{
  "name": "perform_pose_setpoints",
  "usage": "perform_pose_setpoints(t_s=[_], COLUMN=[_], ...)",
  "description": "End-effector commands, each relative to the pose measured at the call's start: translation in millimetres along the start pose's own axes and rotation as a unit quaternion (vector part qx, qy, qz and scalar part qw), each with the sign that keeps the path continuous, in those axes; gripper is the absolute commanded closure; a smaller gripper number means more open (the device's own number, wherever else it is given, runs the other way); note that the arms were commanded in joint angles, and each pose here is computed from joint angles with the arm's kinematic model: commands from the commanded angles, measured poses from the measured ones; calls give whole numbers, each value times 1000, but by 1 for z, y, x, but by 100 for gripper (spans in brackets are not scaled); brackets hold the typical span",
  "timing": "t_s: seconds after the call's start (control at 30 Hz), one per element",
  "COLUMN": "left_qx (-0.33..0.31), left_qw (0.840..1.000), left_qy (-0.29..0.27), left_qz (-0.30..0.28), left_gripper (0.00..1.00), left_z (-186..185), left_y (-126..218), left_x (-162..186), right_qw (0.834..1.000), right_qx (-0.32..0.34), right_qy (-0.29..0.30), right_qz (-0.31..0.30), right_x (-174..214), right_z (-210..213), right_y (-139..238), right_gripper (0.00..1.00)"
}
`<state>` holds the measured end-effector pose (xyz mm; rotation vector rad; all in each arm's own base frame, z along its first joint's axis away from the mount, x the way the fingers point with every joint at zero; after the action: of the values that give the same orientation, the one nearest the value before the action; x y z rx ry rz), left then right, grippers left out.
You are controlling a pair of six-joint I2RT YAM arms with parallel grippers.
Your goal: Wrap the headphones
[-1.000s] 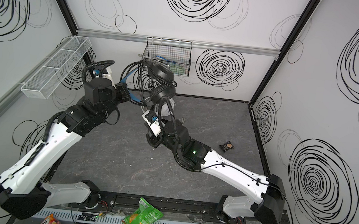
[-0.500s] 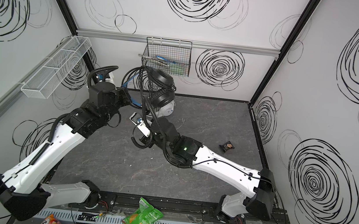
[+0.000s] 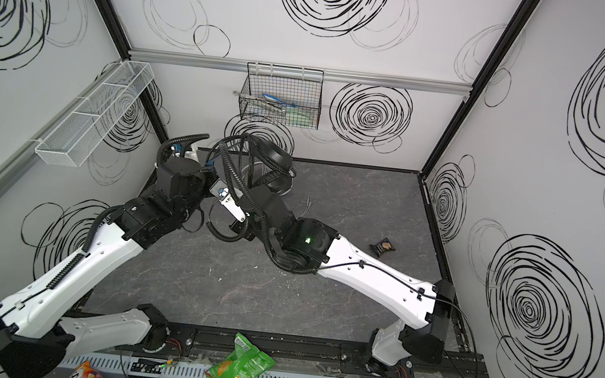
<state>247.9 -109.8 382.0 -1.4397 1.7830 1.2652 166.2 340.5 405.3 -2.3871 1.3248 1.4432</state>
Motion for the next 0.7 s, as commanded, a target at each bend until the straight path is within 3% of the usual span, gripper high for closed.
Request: perform_pose_setpoints(t_s=[0.0,0.23,0.67], left_qx=[7,11,25], left_qw=[999,999,999], left_qy=[-33,-32,-36], left_qz=[-3,13,31], left_gripper=[100,100,100], left_z=[-4,-2,-2], left_y=[14,19,18], left_x=[8,27,36], right_qw=[997,990,987], right_qx=[64,69,106], right_qy=[-32,-116,-112], right_qz=[9,40,53], right_x=[-7,20,42], right_z=[-29,-57,-71], right_y=[5,-1,15], right_gripper=[100,100,100])
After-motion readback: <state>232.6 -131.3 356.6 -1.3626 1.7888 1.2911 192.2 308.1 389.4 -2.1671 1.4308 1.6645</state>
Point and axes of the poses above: each gripper's point midway between its finger pads, its own y axis back along the fingers, its own z axis along the line the jaws close on, x = y × z, the point moved 10 cm from there along y, back along the fingers, and after that the axes turned 10 degrees about y, right-handed, at the moved point
